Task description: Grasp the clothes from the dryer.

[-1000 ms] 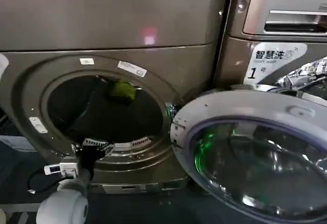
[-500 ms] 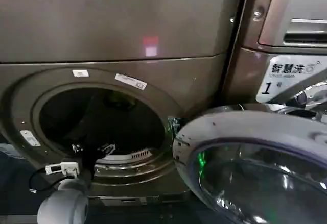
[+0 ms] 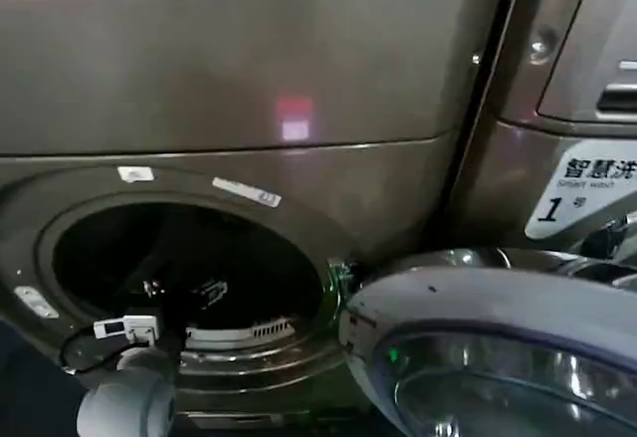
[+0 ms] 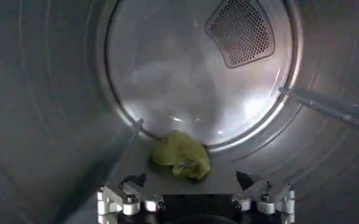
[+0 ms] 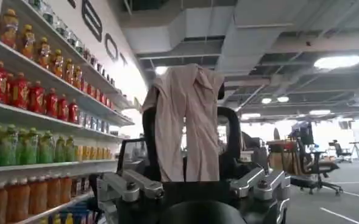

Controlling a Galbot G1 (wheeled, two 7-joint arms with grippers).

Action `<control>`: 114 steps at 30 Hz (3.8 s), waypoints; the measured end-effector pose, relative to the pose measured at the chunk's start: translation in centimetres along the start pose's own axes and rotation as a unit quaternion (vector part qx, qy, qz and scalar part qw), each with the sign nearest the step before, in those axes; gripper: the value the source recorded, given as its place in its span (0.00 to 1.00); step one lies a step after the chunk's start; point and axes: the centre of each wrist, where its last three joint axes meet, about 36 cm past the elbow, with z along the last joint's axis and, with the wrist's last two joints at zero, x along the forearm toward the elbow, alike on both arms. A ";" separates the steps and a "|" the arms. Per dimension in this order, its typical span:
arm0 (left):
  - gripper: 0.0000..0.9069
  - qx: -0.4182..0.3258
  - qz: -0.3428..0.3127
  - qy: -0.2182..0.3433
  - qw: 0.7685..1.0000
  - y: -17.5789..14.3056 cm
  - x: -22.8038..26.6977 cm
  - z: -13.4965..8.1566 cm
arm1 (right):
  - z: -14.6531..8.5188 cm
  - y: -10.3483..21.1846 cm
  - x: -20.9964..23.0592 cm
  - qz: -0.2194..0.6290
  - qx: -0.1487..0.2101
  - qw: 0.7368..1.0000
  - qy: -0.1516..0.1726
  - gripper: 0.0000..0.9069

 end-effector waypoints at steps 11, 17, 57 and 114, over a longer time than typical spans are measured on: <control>1.00 0.014 -0.004 -0.002 1.000 -0.1 -1.4 -0.2 | 0.4 -0.2 0.0 0.012 0.016 1.000 -0.010 1.00; 1.00 0.014 -0.016 0.006 1.000 0.0 -5.0 -0.3 | 0.6 0.5 -0.1 0.007 0.013 1.000 -0.015 1.00; 1.00 -0.164 0.039 -0.012 0.986 5.5 -35.4 -4.3 | 2.1 2.7 -0.1 -0.018 0.008 1.000 -0.013 1.00; 0.14 -0.688 0.211 0.086 0.689 9.8 -39.7 -6.4 | 5.1 4.2 1.3 -0.037 0.030 0.999 -0.019 1.00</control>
